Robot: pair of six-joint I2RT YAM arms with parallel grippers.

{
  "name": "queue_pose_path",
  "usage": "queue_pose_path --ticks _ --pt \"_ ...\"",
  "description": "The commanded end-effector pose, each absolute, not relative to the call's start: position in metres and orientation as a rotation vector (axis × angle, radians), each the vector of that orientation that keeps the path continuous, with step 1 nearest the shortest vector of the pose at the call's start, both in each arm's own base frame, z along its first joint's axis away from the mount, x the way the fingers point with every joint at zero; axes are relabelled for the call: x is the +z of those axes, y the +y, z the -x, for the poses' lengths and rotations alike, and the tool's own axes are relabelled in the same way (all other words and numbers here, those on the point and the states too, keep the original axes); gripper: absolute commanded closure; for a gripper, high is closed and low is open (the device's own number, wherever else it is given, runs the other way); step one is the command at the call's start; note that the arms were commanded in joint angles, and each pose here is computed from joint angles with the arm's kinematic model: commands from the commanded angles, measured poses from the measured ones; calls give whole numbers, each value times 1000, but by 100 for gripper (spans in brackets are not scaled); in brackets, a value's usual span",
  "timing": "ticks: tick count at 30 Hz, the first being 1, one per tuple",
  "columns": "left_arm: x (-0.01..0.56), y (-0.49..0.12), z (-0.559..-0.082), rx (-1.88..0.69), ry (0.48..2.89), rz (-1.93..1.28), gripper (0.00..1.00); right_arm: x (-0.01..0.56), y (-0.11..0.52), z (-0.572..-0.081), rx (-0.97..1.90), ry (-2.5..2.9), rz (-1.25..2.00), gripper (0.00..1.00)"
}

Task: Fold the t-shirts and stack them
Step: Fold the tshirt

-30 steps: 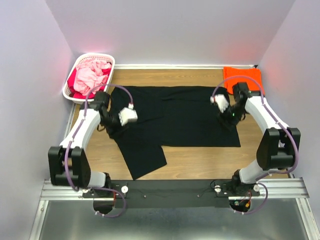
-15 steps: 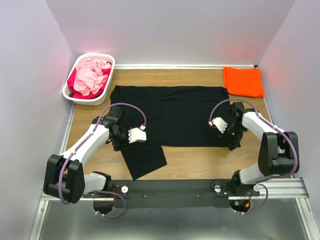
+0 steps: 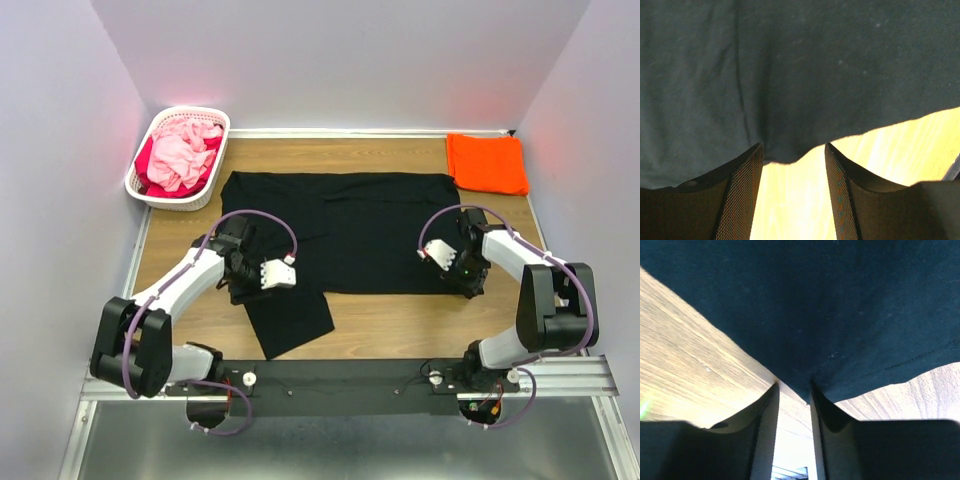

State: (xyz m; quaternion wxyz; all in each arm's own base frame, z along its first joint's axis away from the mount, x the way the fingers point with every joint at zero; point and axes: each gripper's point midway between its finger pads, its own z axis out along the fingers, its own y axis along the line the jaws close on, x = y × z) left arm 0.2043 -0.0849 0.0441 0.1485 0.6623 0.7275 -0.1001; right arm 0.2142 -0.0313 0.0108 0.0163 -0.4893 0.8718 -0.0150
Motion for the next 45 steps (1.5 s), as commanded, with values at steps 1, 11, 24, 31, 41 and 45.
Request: queue_pose_path --ticks 1,11,24,31,41,45 --pt "34 -89 -206 -271 2091 -1917 40 -7 -36 -221 -88 2705 1528 67" --pt "8 -86 -205 -115 2127 -2025 46 -6 -35 -225 -88 2712 1504 98" --pt "42 -87 -203 -91 2085 -2033 100 31 -30 -231 -88 2658 1473 100" --pt "79 -86 -204 -106 2059 -1959 100 53 -31 -219 -80 2620 1461 100" --pt "94 -84 -208 -112 2055 -1924 100 75 -30 -231 -55 2592 1423 99" --pt "101 -81 -203 -116 2050 -1922 100 77 -34 -222 -75 2586 1473 100"
